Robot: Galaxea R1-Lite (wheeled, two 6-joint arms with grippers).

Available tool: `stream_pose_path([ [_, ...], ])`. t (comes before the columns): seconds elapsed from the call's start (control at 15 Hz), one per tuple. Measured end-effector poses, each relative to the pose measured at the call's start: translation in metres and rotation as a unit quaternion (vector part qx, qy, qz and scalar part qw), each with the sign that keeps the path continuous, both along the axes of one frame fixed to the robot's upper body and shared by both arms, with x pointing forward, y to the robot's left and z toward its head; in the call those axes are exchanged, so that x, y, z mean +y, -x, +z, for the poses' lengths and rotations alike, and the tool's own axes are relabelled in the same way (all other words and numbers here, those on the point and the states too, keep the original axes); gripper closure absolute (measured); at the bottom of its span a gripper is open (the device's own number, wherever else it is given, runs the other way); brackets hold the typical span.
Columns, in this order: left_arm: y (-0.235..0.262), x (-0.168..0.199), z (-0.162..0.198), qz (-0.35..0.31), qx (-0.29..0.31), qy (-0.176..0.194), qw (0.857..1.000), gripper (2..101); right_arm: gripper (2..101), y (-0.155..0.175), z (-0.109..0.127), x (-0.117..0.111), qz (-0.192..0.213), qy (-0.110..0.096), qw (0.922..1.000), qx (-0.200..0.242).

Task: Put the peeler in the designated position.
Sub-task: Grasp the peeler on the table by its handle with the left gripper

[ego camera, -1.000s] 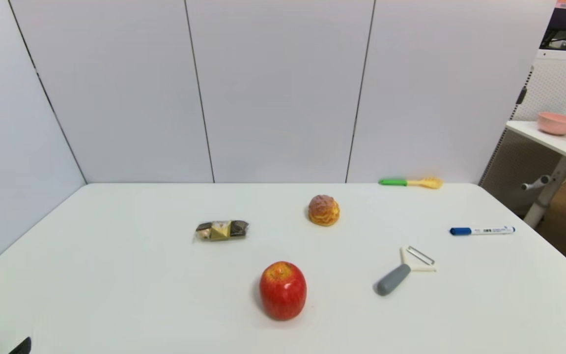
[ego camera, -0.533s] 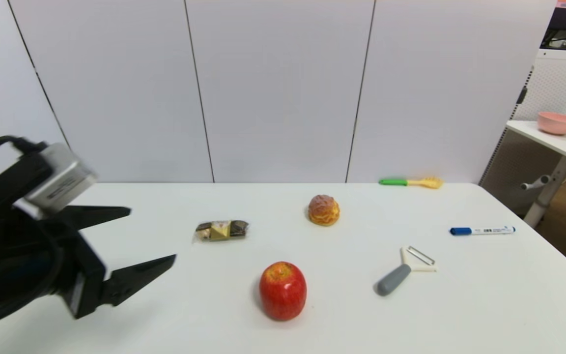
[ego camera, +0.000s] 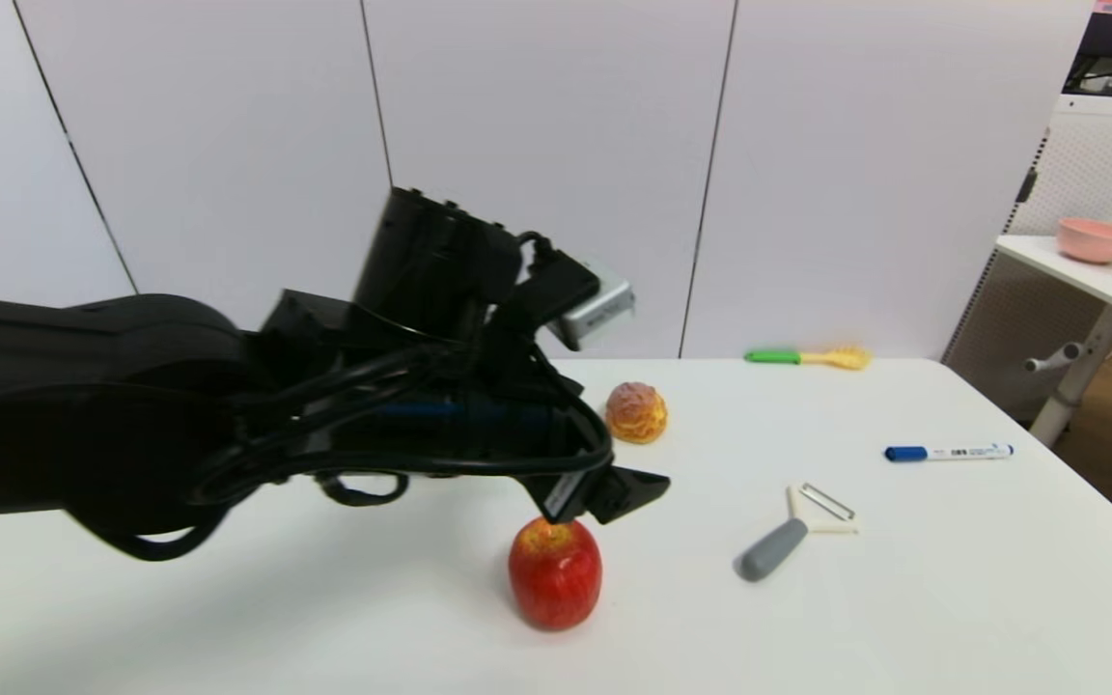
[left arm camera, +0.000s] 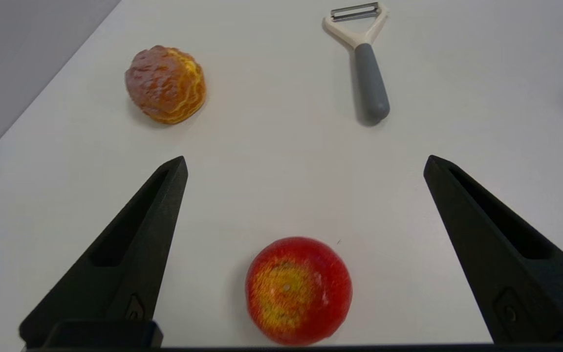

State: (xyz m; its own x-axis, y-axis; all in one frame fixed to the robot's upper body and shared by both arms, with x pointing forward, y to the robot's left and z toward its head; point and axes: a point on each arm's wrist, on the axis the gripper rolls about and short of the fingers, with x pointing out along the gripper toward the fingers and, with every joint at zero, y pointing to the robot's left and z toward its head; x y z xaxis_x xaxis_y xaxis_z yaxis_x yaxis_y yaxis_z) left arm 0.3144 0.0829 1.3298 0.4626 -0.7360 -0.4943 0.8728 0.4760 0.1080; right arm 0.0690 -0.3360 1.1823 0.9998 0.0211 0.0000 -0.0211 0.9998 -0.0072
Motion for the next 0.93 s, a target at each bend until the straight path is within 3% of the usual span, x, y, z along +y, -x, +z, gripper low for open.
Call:
stream_pose_path([
  [0.47,-0.01,-0.096,-0.041,-0.06,0.028,-0.004,0.998,5.3,5.0,0.0,0.0,0.0,0.0,0.0,1.0,0.0],
  [0.93,-0.022,-0.136,-0.084,-0.105,0.074,-0.004,0.992,5.3,5.0,0.0,0.0,0.0,0.0,0.0,1.0,0.0],
])
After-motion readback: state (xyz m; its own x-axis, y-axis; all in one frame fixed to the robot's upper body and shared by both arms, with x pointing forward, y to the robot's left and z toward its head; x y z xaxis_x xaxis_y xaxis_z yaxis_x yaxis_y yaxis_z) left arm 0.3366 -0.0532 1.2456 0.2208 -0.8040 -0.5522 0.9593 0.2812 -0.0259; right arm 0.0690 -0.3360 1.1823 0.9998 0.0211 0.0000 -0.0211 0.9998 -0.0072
